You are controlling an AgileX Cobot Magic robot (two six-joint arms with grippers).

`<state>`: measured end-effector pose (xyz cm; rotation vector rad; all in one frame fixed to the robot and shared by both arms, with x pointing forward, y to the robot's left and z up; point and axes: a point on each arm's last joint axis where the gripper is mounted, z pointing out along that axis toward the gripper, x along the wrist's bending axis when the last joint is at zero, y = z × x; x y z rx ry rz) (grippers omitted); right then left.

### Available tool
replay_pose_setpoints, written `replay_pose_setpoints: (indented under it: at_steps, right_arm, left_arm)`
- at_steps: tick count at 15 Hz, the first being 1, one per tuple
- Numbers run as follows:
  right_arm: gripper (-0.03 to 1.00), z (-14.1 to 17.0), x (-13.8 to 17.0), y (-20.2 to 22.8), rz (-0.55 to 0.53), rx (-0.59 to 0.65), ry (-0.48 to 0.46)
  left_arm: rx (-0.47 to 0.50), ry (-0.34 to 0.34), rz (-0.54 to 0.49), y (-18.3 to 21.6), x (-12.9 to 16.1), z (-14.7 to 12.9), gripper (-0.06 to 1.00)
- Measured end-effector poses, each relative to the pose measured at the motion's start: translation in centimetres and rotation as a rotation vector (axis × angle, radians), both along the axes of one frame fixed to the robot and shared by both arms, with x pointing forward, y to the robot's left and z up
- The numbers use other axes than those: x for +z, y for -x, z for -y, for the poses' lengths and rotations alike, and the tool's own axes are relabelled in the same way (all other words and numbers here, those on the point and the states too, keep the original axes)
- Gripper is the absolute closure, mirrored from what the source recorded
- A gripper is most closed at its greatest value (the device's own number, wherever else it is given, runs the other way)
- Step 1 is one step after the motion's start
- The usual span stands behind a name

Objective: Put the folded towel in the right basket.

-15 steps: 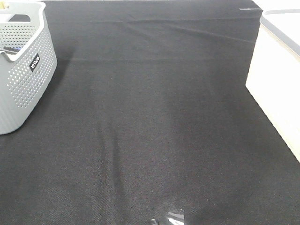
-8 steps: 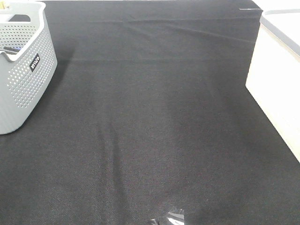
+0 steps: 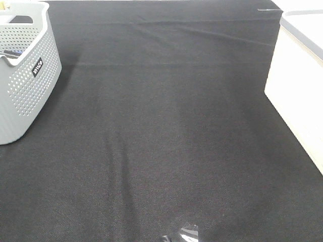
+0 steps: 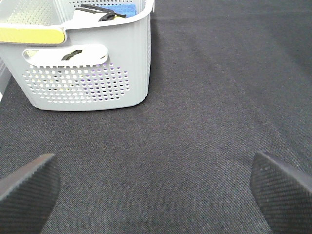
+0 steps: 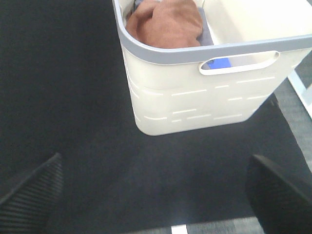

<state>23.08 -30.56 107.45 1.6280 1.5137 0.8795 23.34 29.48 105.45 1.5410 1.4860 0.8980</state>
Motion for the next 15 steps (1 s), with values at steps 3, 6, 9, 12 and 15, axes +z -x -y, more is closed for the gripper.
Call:
replay_pose_setpoints:
  at_steps: [3,6,9,12,15]
  right_arm:
    - [-0.01,0.0,-2.5,0.1,-0.003,0.001,0.001]
    - [-0.01,-0.2,-3.9,-0.4,-0.048,0.013,-0.013]
    - [-0.01,-0.2,-3.9,-0.5,-0.049,0.022,-0.012]
    - [-0.01,-0.3,-3.9,-0.5,-0.049,0.027,-0.016]
    - [-0.01,-0.4,-3.9,-0.5,-0.048,0.038,-0.022]
  left_arm:
    - [0.000,0.000,0.000,0.0,0.0,0.0,-0.05]
    - [0.000,0.000,0.000,0.0,0.0,0.0,-0.05]
    - [0.000,0.000,0.000,0.0,0.0,0.0,-0.05]
    - [0.000,0.000,0.000,0.0,0.0,0.0,-0.05]
    - [0.000,0.000,0.000,0.0,0.0,0.0,-0.05]
